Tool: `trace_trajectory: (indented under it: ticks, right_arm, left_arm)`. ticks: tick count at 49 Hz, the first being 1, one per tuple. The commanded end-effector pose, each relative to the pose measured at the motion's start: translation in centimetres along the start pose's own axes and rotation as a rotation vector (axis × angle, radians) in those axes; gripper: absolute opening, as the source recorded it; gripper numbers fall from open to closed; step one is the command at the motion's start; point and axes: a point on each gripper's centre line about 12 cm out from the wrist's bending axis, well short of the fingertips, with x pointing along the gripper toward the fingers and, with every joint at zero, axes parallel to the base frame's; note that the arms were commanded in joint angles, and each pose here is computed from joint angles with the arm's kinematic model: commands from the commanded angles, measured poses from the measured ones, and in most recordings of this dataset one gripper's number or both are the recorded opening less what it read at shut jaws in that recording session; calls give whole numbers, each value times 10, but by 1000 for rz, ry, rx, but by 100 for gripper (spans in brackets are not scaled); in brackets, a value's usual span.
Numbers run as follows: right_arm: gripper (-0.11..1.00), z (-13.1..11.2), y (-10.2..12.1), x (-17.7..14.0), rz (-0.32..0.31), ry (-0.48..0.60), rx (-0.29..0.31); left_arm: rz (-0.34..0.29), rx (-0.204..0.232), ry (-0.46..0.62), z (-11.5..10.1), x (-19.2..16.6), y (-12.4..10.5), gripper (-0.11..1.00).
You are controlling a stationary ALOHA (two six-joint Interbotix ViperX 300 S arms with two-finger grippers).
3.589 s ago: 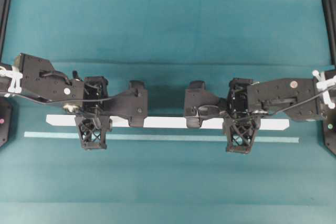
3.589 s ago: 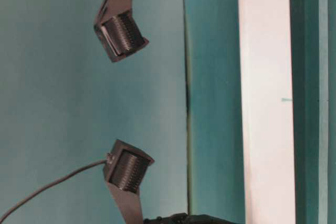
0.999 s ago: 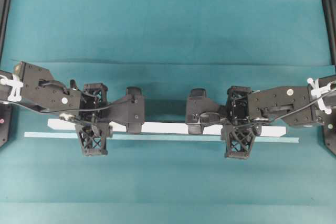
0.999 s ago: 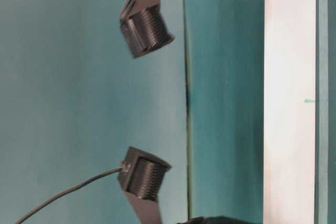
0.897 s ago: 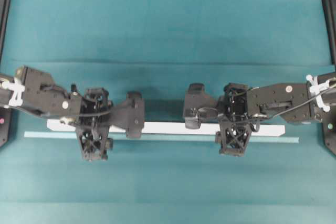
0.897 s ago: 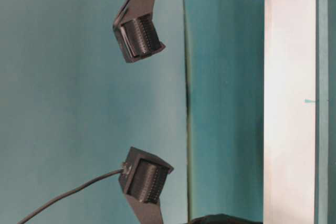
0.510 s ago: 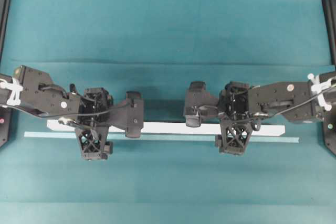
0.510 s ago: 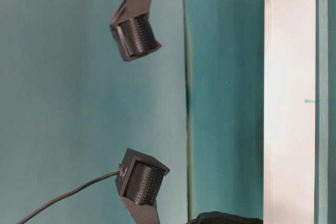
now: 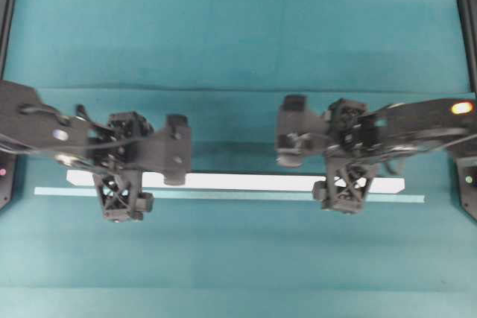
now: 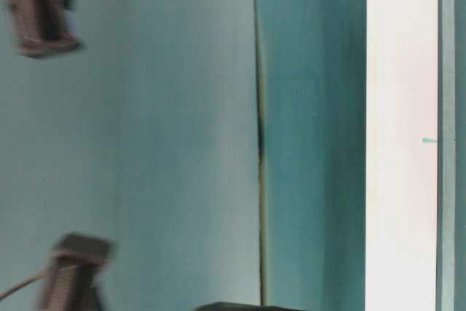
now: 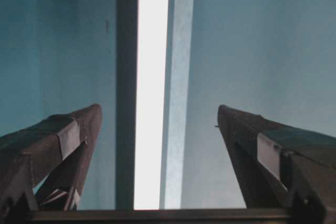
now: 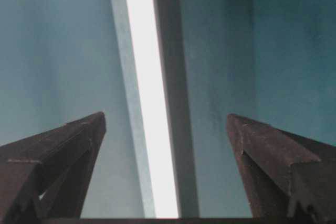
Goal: Lift a wooden board with both hands.
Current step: 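Open both grippers and raise them off the board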
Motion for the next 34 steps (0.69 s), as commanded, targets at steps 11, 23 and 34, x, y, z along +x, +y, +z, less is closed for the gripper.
trace_trajectory:
  ticks: [11, 23, 34]
  right_arm:
    - [94, 3, -4, -53, 15, -167, 13]
    - [94, -4, -4, -71, 25, -246, 13]
    - [94, -6, -5, -83, 39, -374, 11]
  left_arm:
    - [-4, -12, -167, 12, -52, 4, 98]
    - [-8, -13, -257, 14, -78, 5, 98]
    - [-11, -14, -320, 11, -91, 5, 98]
